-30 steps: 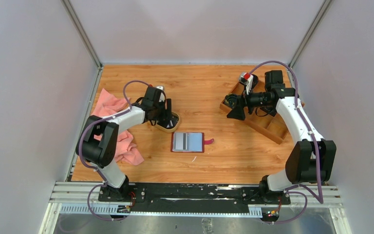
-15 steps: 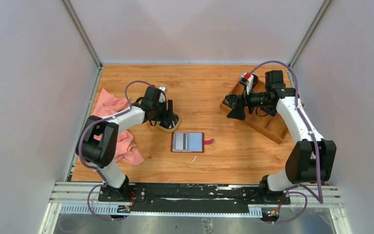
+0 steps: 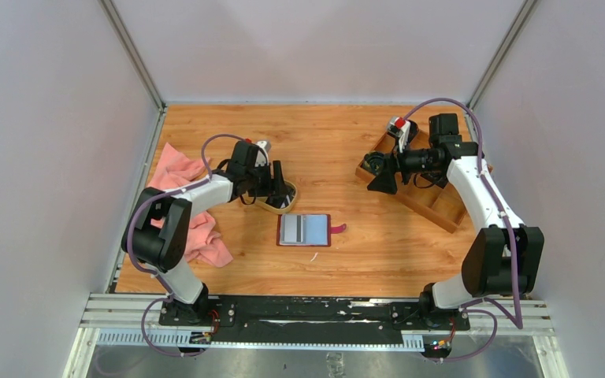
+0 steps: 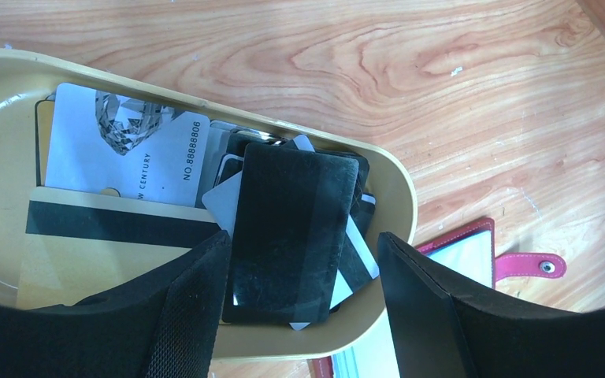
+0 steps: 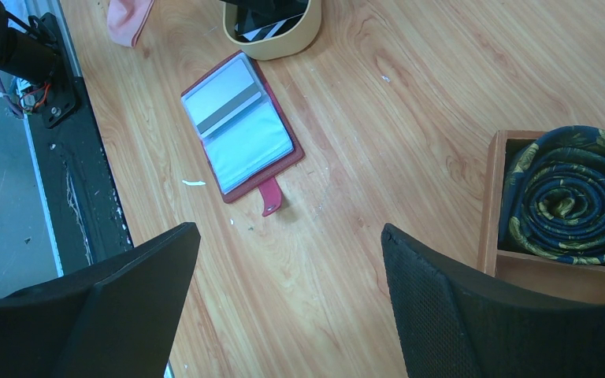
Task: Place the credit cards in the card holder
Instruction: Pick up the credit card from the storage box.
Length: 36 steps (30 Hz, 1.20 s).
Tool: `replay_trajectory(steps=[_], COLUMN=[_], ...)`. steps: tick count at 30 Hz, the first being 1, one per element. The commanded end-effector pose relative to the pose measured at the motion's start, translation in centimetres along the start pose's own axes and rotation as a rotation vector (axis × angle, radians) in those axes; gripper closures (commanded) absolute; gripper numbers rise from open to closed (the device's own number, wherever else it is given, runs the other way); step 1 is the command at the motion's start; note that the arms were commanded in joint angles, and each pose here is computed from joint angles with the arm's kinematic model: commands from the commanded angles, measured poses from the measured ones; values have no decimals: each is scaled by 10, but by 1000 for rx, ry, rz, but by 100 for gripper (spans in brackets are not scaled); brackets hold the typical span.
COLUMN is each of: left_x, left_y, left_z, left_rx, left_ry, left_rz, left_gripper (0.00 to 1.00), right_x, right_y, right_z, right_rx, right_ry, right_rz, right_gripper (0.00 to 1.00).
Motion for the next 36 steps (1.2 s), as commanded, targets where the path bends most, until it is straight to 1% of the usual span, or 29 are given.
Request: replay_trajectory(steps=[1, 8, 17, 20, 25, 26, 27, 28, 29, 36], left_x=[5, 26, 25, 27, 27, 27, 26, 25, 23, 19], left_y=[-26, -36, -36, -33, -36, -36, -36, -36, -37, -37], left_z=[4, 4, 7, 6, 11, 12, 13, 13, 14, 16], left_rx=[101, 98, 53, 37, 34, 29, 25, 19, 17, -10], left_ry=[-8, 119, 230, 301, 349, 354, 357, 361, 360, 401], left_rz=[-21, 24, 116, 147, 147, 141, 136, 132, 129, 152], left_gripper=[30, 28, 26, 26, 25, 21, 13, 2, 0, 0], right_x=[1, 1, -1, -1, -1, -1, -1, -1, -1, 0], right_y=[-3, -5, -7, -7, -7, -7, -7, -7, -6, -6], right_z=[-3, -2, 0, 0, 0, 0, 0, 0, 0, 0], right_rx=[-14, -11, -7, -7, -7, -7, -8, -8, -8, -11], right_ry=[15, 18, 19, 23, 22, 22, 21, 23, 23, 24], right_rz=[11, 18, 27, 30, 27, 28, 27, 27, 27, 25], right_gripper=[11, 11, 11, 11, 11, 11, 11, 11, 11, 11])
Point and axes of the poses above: each gripper's point midway between its finger pads, its own z axis out along the fingers, its own x axis along the line the jaws close on, y = z × x, the point moved 3 cm from there along -z, back along the fingers, and after that the axes turned 1 degree about -z, right-handed, at the moved point
